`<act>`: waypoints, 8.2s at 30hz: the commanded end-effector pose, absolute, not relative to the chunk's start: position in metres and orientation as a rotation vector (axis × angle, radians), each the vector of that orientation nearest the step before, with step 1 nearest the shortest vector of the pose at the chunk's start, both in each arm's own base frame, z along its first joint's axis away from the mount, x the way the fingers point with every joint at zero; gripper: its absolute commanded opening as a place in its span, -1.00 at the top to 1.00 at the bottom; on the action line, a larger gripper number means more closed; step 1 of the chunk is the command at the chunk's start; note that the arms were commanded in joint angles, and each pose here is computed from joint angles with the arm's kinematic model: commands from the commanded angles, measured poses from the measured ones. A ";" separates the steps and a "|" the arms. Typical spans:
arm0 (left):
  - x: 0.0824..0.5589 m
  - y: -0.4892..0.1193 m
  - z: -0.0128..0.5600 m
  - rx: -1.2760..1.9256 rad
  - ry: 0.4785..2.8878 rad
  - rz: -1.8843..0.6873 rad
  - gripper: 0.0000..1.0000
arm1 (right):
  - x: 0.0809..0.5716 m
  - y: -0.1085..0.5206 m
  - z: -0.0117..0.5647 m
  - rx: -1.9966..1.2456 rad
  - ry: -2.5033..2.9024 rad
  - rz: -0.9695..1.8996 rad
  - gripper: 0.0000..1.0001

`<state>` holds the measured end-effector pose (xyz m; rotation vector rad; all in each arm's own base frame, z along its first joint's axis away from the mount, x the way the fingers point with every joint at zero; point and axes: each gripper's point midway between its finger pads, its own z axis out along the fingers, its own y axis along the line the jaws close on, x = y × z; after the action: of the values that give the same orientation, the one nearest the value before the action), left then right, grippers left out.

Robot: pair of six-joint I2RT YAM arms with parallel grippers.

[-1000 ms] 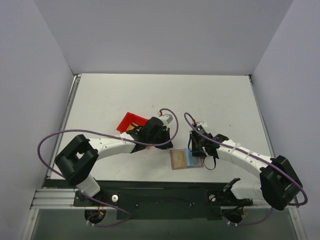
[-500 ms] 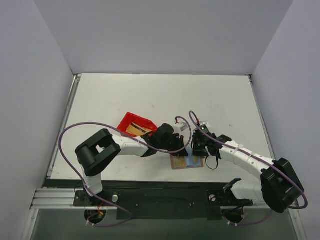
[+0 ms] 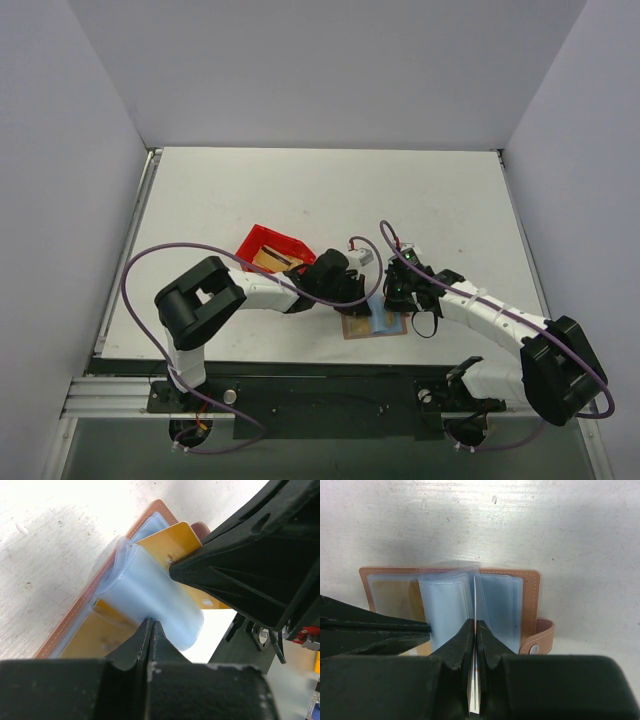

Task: Put the credit cards into the card holder
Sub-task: Insert the credit card into the card holder.

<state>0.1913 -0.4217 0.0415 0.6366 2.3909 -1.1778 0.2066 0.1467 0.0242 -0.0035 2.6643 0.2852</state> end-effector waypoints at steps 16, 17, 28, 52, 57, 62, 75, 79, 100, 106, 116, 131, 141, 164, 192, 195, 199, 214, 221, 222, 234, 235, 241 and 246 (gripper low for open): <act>0.205 -0.396 0.057 0.576 2.368 -1.087 1.00 | 0.194 0.139 0.012 0.009 2.724 0.248 1.00; 0.208 -0.396 0.063 0.569 2.348 -1.086 1.00 | 0.195 0.139 0.012 0.010 2.721 0.250 1.00; 0.202 -0.437 0.108 0.678 2.162 -1.315 1.00 | 0.195 0.140 0.012 0.011 2.725 0.250 1.00; 0.194 -0.420 0.044 0.714 2.341 -1.182 1.00 | 0.195 0.138 0.013 0.016 2.721 0.248 1.00; 0.193 -0.418 0.037 0.710 2.361 -1.173 1.00 | 0.195 0.137 0.014 0.019 2.718 0.248 1.00; 0.191 -0.416 0.033 0.712 2.371 -1.166 1.00 | 0.196 0.138 0.019 0.022 2.706 0.255 1.00; 0.190 -0.416 0.026 0.722 2.391 -1.161 1.00 | 0.201 0.126 0.041 0.031 2.650 0.193 1.00; 0.190 -0.416 0.024 0.719 2.396 -1.158 1.00 | 0.204 0.119 0.047 0.036 2.630 0.145 1.00; 0.189 -0.416 0.024 0.719 2.400 -1.164 1.00 | 0.201 0.143 0.053 -0.016 2.621 0.346 1.00; 0.189 -0.416 0.024 0.716 2.400 -1.163 1.00 | 0.199 0.142 0.046 -0.020 2.647 0.336 1.00; 0.190 -0.418 0.026 0.717 2.394 -1.170 1.00 | 0.199 0.146 0.040 -0.033 2.665 0.349 1.00; 0.190 -0.418 0.024 0.710 2.402 -1.176 1.00 | 0.196 0.161 0.046 -0.090 2.633 0.486 1.00; 0.196 -0.413 0.040 0.677 2.368 -1.192 1.00 | 0.199 0.164 0.049 -0.046 2.605 0.515 1.00; 0.209 -0.394 0.116 0.608 2.200 -1.229 1.00 | 0.199 0.195 0.068 -0.117 2.542 0.749 1.00; 0.206 -0.403 0.085 0.624 2.271 -1.231 1.00 | 0.207 0.181 0.041 -0.062 2.635 0.572 1.00; 0.200 -0.401 0.066 0.612 2.330 -1.200 1.00 | 0.207 0.178 0.041 -0.050 2.632 0.560 1.00; 0.197 -0.387 0.039 0.557 2.411 -1.145 1.00 | 0.207 0.171 0.038 -0.032 2.637 0.525 1.00; 0.191 -0.364 0.009 0.526 2.501 -1.058 1.00 | 0.219 0.140 0.041 -0.088 2.654 0.254 1.00; 0.196 -0.364 0.016 0.523 2.473 -1.060 1.00 | 0.238 0.145 0.088 -0.105 2.460 0.242 1.00; 0.198 -0.365 0.026 0.526 2.436 -1.068 1.00 | 0.244 0.139 0.097 -0.102 2.407 0.176 1.00; 0.216 -0.359 0.060 0.530 2.330 -0.993 1.00 | 0.250 0.132 0.120 -0.021 2.273 0.180 1.00; 0.215 -0.357 0.057 0.526 2.337 -0.989 1.00 | 0.250 0.137 0.120 -0.030 2.264 0.217 1.00; 0.207 -0.354 0.042 0.508 2.371 -1.011 1.00 | 0.239 0.155 0.102 -0.026 2.323 0.349 1.00; 0.205 -0.354 0.037 0.514 2.383 -1.014 1.00 | 0.221 0.182 0.072 -0.083 2.425 0.527 1.00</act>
<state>0.2004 -0.3465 0.0316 0.5170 2.4174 -0.9798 0.2359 0.1561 0.0918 -0.0520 2.3565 0.3379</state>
